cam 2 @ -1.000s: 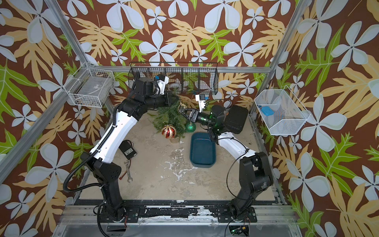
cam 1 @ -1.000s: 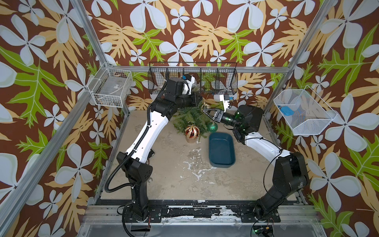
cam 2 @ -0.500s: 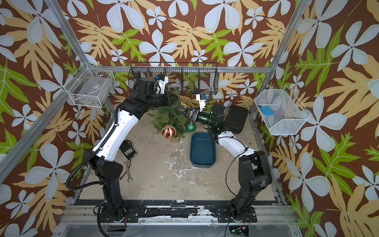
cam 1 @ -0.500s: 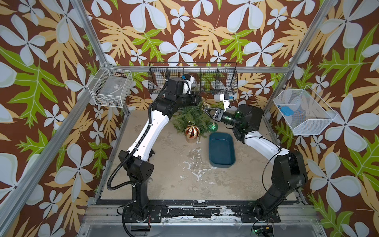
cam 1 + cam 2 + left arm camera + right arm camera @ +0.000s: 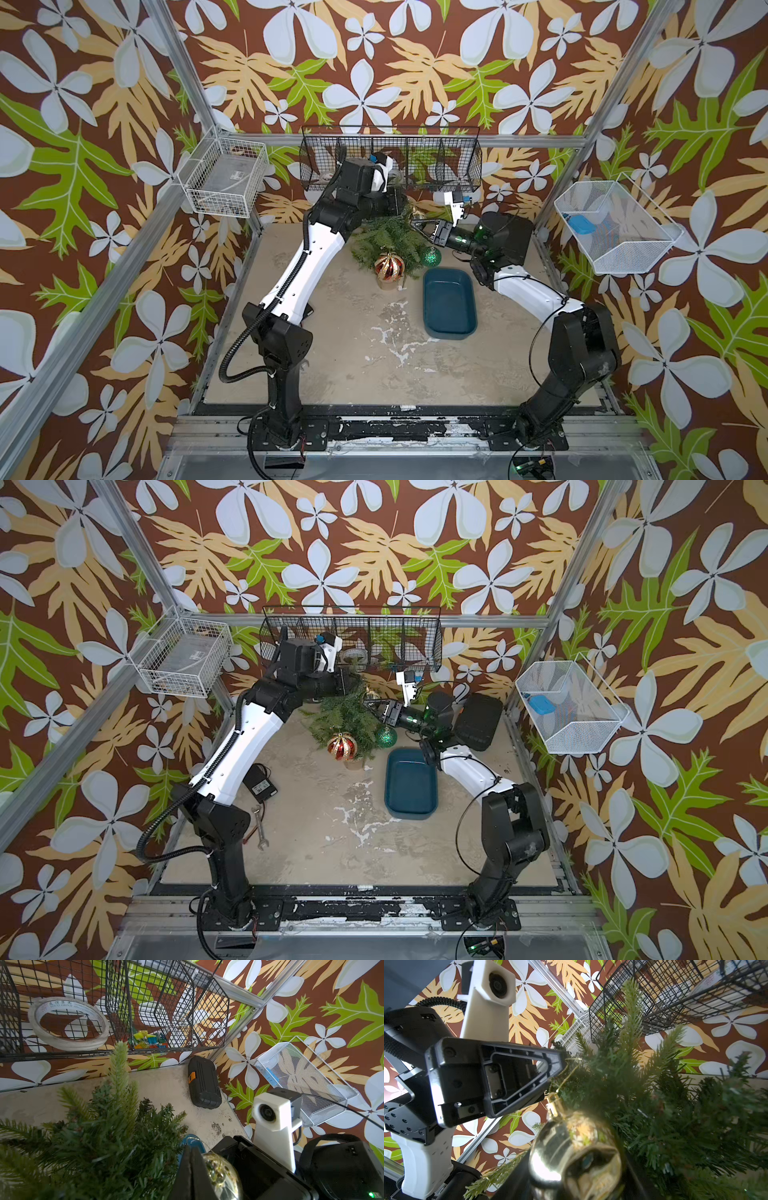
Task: Decorate the small christmas tree with ornaments
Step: Hang an ornament on the christmas tree.
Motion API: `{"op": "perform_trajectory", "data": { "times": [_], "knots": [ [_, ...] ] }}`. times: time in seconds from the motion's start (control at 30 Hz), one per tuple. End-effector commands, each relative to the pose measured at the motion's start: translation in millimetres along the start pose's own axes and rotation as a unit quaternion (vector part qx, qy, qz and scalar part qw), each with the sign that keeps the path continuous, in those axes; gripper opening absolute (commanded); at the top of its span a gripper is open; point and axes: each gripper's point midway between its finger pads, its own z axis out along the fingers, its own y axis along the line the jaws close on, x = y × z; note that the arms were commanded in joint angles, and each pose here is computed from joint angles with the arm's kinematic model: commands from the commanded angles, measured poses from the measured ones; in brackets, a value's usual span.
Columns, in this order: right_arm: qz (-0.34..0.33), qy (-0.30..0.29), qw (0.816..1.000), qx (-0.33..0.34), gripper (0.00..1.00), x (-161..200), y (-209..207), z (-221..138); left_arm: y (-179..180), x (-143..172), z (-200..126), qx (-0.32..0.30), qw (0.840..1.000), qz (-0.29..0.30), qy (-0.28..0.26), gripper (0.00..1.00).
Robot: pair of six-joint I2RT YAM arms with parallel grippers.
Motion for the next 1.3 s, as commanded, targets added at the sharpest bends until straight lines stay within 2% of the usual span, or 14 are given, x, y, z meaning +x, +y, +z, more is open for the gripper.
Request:
{"op": "perform_trajectory", "data": {
  "times": [0.0, 0.47, 0.7, 0.9, 1.27],
  "knots": [
    [-0.008, 0.003, 1.0, -0.011, 0.58, -1, 7, -1, -1, 0, -7, -0.001, 1.0, 0.004, 0.001, 0.0],
    [-0.022, -0.003, 1.0, -0.013, 0.72, -5, 18, -5, -3, 0, -12, 0.0, 1.0, 0.004, 0.0, 0.0],
    [-0.033, -0.012, 0.999, -0.018, 0.73, -12, 28, -8, -4, 1, -13, 0.003, 1.0, 0.001, 0.001, 0.0],
    [-0.045, -0.028, 0.998, -0.017, 0.78, -20, 38, -15, -9, -5, -21, 0.005, 1.0, 0.004, -0.008, 0.0],
    [-0.049, -0.05, 0.997, 0.021, 0.78, -30, 32, -30, -8, 0, -18, 0.01, 1.0, -0.003, 0.0, 0.0]
  ]
}}
